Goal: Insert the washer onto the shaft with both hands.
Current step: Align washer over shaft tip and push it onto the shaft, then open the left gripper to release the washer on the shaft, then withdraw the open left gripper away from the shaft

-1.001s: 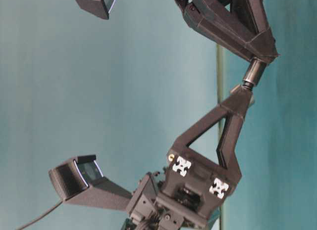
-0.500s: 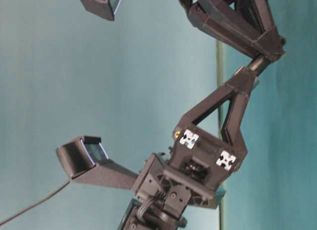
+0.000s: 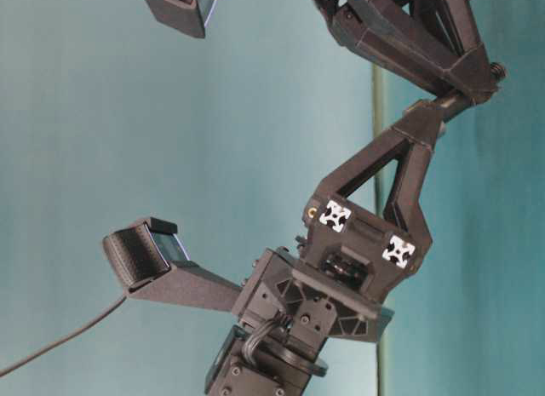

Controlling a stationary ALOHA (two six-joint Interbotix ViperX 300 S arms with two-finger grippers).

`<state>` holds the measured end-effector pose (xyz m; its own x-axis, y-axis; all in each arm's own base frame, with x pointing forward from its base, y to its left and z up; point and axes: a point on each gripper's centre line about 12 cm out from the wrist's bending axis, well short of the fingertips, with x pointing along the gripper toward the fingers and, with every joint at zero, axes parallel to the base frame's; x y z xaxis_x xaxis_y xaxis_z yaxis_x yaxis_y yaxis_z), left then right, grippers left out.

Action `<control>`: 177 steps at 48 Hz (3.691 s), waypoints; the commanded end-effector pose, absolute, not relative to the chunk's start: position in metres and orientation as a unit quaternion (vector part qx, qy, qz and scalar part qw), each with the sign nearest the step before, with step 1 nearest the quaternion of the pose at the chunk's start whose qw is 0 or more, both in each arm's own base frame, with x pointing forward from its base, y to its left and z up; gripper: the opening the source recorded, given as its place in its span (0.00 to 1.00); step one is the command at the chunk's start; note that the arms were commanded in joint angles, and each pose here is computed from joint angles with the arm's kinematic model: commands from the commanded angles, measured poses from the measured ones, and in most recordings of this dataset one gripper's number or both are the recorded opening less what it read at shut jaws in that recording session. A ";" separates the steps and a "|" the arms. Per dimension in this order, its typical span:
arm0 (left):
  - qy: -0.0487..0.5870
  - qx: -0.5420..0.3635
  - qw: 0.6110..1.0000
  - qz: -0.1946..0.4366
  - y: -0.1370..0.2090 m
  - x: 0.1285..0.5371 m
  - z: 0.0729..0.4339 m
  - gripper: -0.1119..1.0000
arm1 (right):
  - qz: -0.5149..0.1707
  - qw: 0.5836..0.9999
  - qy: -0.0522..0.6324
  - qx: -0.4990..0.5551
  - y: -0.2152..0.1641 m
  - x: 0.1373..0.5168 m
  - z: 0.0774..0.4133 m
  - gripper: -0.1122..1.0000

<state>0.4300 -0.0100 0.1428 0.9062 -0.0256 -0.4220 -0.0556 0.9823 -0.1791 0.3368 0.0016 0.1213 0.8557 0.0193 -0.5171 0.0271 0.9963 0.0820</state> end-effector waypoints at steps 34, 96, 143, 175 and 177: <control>0.235 -0.087 0.968 0.008 -0.011 0.441 0.146 0.41 | -0.003 0.972 0.231 0.042 -0.001 0.355 0.140 0.10; 0.232 -0.086 0.969 0.003 -0.015 0.440 0.161 0.87 | -0.002 0.971 0.237 0.041 0.000 0.353 0.138 0.10; 0.272 -0.080 0.959 -0.001 -0.019 0.362 0.174 0.87 | -0.003 0.968 0.247 0.042 0.000 0.350 0.135 0.10; 0.303 0.006 0.953 -0.025 -0.019 0.359 0.180 0.85 | -0.004 0.961 0.272 0.041 0.001 0.346 0.128 0.10; 0.308 0.008 0.951 -0.026 -0.019 0.358 0.179 0.85 | -0.003 0.961 0.272 0.039 0.001 0.346 0.128 0.10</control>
<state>0.3549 -0.0186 0.1690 0.7956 -0.0422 -0.6043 0.0462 0.9989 -0.0090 0.3430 0.0001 0.1220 0.8388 0.0133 -0.5443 0.0333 0.9966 0.0757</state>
